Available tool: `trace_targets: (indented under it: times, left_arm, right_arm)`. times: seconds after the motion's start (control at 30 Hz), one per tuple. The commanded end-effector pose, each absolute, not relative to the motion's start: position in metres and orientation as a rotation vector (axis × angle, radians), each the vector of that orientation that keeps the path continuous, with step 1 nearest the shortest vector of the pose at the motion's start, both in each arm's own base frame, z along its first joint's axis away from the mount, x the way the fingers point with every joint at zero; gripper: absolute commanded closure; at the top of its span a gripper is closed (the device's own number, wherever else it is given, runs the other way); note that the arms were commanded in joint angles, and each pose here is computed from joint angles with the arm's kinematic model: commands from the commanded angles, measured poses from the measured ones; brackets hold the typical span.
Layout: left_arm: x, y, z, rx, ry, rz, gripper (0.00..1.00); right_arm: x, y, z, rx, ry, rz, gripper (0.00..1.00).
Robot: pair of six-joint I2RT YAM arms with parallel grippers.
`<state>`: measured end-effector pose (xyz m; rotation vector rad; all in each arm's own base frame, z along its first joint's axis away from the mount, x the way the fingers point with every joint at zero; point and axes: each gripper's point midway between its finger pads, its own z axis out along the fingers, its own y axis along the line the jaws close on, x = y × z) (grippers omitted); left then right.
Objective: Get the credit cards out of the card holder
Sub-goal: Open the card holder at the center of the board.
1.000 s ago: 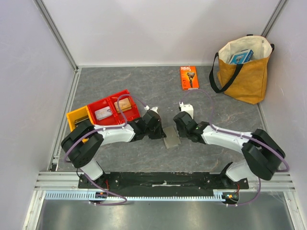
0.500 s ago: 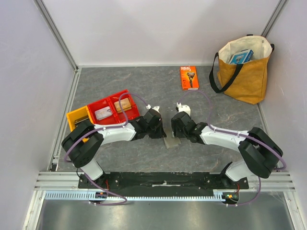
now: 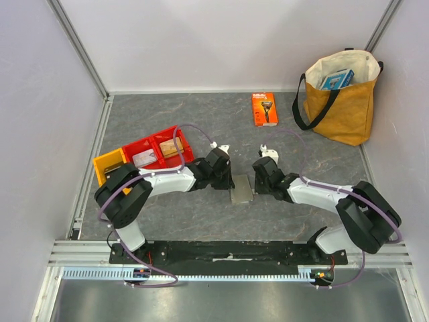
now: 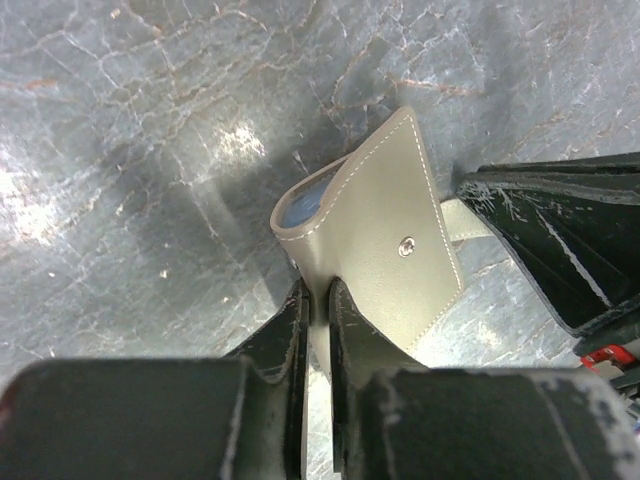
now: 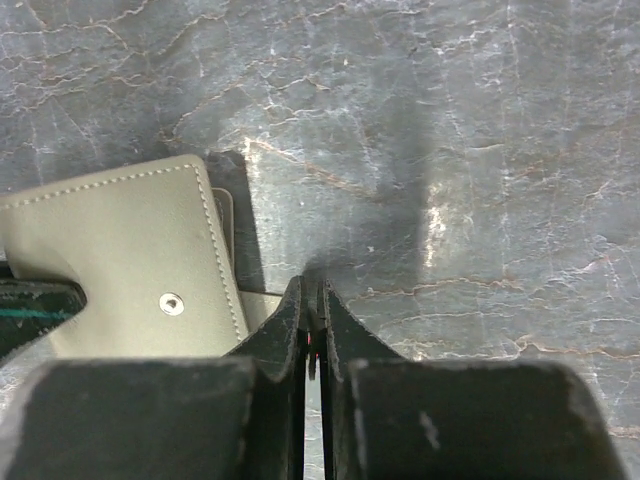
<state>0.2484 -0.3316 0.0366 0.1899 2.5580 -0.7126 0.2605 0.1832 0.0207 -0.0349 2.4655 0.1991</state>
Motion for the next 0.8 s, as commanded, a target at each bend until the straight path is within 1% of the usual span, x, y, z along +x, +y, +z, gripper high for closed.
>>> trace_targets:
  times: [0.0,0.03,0.07,0.1,0.13,0.17,0.2,0.23,0.37,0.4,0.57,0.77]
  left_arm:
    - [0.266,-0.319,0.026,0.280,2.548,-0.585,0.83]
    - [0.268,-0.319,0.027,0.284,2.545,-0.584,0.78]
    - [0.269,-0.321,0.030,0.287,2.538,-0.587,0.68]
    - [0.270,-0.321,0.032,0.289,2.534,-0.590,0.56]
    - [0.269,-0.322,0.035,0.288,2.530,-0.594,0.47]
    - [0.268,-0.322,0.039,0.289,2.523,-0.601,0.34]
    - [0.266,-0.322,0.040,0.293,2.518,-0.593,0.28]
    - [0.264,-0.319,0.042,0.292,2.514,-0.575,0.25]
    - [0.254,-0.318,0.054,0.312,2.485,-0.476,0.12]
    - [0.248,-0.322,0.056,0.330,2.483,-0.460,0.11]
    - [0.239,-0.329,0.058,0.323,2.474,-0.325,0.09]
    - [0.237,-0.344,0.059,0.350,2.444,-0.262,0.08]
  right_arm:
    - [0.261,0.191,0.026,0.016,2.437,0.356,0.99]
    - [0.259,0.193,0.026,0.031,2.433,0.389,1.00]
    - [0.258,0.194,0.025,0.044,2.435,0.418,1.00]
    - [0.262,0.198,0.029,0.069,2.405,0.470,1.00]
    - [0.261,0.199,0.029,0.095,2.398,0.510,1.00]
    - [0.261,0.200,0.029,0.118,2.394,0.546,1.00]
    - [0.261,0.202,0.031,0.141,2.377,0.592,1.00]
    - [0.256,0.203,0.028,0.154,2.379,0.637,1.00]
    - [0.255,0.210,0.036,0.219,2.316,0.778,1.00]
    - [0.253,0.211,0.036,0.230,2.310,0.794,1.00]
    - [0.252,0.212,0.035,0.243,2.292,0.823,1.00]
    - [0.249,0.211,0.029,0.253,2.298,0.834,1.00]
